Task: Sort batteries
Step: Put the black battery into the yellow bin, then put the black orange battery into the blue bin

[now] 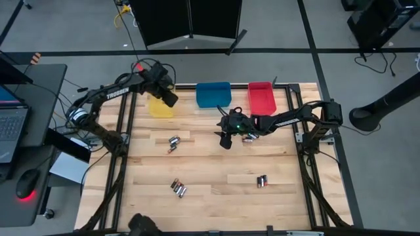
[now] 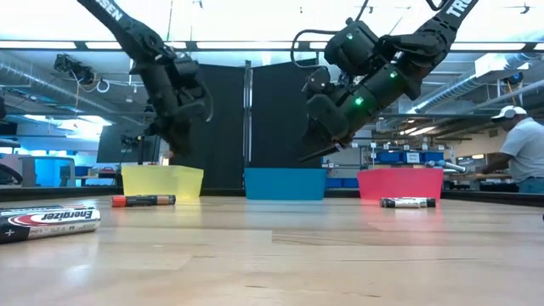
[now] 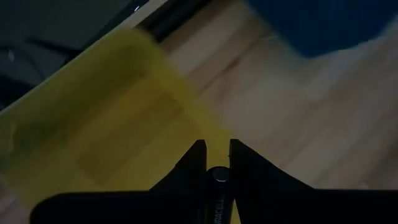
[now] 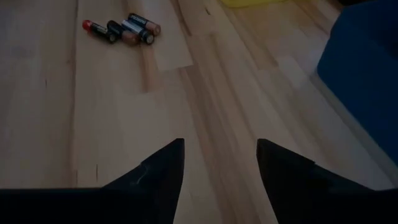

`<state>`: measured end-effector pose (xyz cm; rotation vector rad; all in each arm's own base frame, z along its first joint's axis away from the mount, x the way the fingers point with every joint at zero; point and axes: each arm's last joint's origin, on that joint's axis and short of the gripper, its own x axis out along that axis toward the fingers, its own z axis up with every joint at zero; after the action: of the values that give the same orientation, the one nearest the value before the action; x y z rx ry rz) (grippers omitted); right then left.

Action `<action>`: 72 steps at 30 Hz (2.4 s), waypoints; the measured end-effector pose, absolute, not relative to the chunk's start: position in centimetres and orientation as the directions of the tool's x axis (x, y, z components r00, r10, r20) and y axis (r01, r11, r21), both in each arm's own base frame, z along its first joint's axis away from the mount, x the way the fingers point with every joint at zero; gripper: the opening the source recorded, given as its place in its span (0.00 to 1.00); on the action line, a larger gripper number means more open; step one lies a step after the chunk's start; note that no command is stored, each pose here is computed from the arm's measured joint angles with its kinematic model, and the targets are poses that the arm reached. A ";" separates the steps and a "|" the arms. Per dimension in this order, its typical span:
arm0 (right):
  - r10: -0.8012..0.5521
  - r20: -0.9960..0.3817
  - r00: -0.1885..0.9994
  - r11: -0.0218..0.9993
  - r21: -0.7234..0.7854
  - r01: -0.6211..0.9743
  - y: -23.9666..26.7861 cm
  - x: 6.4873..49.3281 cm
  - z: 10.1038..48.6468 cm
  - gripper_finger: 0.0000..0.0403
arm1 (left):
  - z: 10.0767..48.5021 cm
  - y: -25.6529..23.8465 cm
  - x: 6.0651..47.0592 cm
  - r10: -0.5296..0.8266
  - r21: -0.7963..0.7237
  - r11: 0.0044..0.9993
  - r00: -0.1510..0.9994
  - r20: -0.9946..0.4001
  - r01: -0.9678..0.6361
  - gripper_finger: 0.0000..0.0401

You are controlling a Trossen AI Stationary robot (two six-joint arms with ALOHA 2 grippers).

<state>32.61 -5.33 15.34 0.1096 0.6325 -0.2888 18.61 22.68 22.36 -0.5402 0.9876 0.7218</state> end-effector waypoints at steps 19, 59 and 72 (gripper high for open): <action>-0.218 -0.598 0.771 0.954 0.036 0.298 -4.8 32.7 15.3 0.50 | 17.6 25.9 17.3 0.199 -0.057 0.558 0.201 -0.959 -0.828 0.13; -0.218 -0.483 0.848 0.968 0.002 0.250 -6.9 32.9 16.9 0.24 | 23.0 26.0 21.8 0.570 0.036 0.615 0.412 -0.711 -0.788 0.27; -0.238 -0.410 0.880 0.969 -0.035 0.246 -12.1 31.7 17.5 0.02 | 21.0 19.7 21.2 0.458 -0.053 0.881 0.875 -0.157 -0.470 0.02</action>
<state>31.72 -12.14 17.51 0.0179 0.4250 -0.2524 21.23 19.67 20.97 -0.0906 0.1417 0.4849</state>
